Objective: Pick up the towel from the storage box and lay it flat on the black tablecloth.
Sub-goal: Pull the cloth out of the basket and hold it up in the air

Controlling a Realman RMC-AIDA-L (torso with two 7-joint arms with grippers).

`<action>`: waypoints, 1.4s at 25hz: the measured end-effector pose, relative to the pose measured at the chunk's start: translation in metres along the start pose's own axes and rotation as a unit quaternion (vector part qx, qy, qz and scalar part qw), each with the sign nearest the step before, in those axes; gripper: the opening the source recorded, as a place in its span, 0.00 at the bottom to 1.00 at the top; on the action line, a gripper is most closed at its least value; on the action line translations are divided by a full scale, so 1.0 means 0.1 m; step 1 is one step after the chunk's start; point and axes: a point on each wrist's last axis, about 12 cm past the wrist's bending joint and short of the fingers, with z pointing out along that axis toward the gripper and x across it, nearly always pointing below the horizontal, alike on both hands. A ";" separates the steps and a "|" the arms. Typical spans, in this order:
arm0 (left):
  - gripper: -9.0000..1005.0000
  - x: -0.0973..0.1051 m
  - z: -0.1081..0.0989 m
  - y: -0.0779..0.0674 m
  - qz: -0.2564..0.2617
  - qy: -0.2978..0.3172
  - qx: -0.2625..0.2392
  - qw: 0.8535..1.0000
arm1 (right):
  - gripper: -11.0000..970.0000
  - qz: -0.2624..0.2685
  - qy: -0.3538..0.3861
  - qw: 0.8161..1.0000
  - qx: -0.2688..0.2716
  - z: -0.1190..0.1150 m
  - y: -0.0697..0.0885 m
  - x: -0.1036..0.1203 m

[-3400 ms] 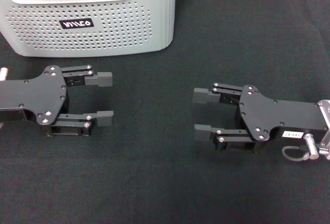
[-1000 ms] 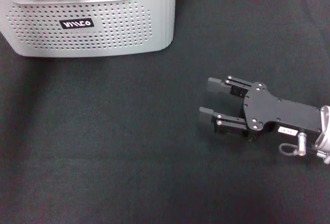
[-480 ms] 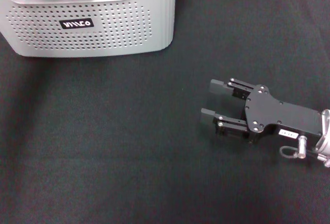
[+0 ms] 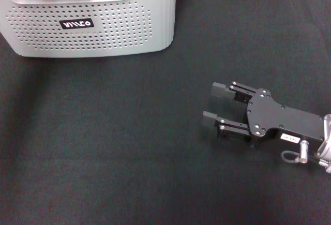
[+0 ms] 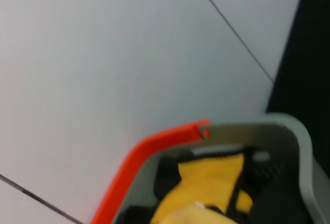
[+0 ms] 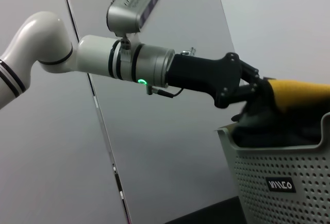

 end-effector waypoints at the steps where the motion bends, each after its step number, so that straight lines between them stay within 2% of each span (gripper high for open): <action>1: 0.15 0.00 -0.02 0.01 -0.011 -0.011 -0.004 1.000 | 0.76 0.001 -0.001 1.000 0.001 -0.01 0.01 0.00; 3: 0.03 -0.02 -0.08 0.05 -0.036 -0.043 -0.012 0.998 | 0.76 0.001 -0.002 1.000 0.001 -0.02 0.02 0.01; 7: 0.02 -0.10 -0.34 0.14 -0.102 -0.146 -0.039 0.983 | 0.76 -0.001 -0.009 1.000 0.007 -0.06 0.04 0.03; 9: 0.01 -0.14 -0.51 0.19 -0.134 -0.211 -0.045 0.967 | 0.76 -0.013 -0.019 1.000 0.016 -0.09 0.05 0.03; 11: 0.01 -0.19 -0.72 0.22 -0.161 -0.292 -0.038 0.942 | 0.76 -0.034 -0.031 0.998 0.032 -0.12 0.05 0.03; 12: 0.01 -0.21 -0.84 0.23 -0.170 -0.333 -0.031 0.927 | 0.76 -0.053 -0.037 0.997 0.044 -0.13 0.05 0.03; 15: 0.01 -0.27 -1.04 0.22 -0.177 -0.411 -0.013 0.895 | 0.76 -0.131 -0.044 0.987 0.081 -0.12 0.04 0.06; 17: 0.01 -0.32 -1.11 0.19 -0.177 -0.443 0.002 0.879 | 0.76 -0.201 -0.040 0.974 0.100 -0.10 0.06 0.08; 19: 0.01 -0.35 -1.13 0.16 -0.180 -0.460 0.018 0.869 | 0.76 -0.278 -0.033 0.953 0.114 -0.05 0.08 0.08; 23: 0.01 -0.38 -1.19 0.11 -0.187 -0.483 0.046 0.855 | 0.76 -0.382 -0.038 0.916 0.119 0.04 0.17 0.04; 26: 0.01 -0.38 -1.21 0.08 -0.192 -0.488 0.059 0.849 | 0.76 -0.421 -0.059 0.898 0.111 0.06 0.27 0.02; 31: 0.01 -0.37 -1.20 -0.01 -0.192 -0.484 0.080 0.850 | 0.76 -0.454 -0.097 0.879 0.107 0.06 0.48 0.05; 35: 0.01 -0.35 -1.18 -0.09 -0.169 -0.480 0.105 0.854 | 0.76 -0.447 -0.123 0.879 0.110 0.03 0.54 0.03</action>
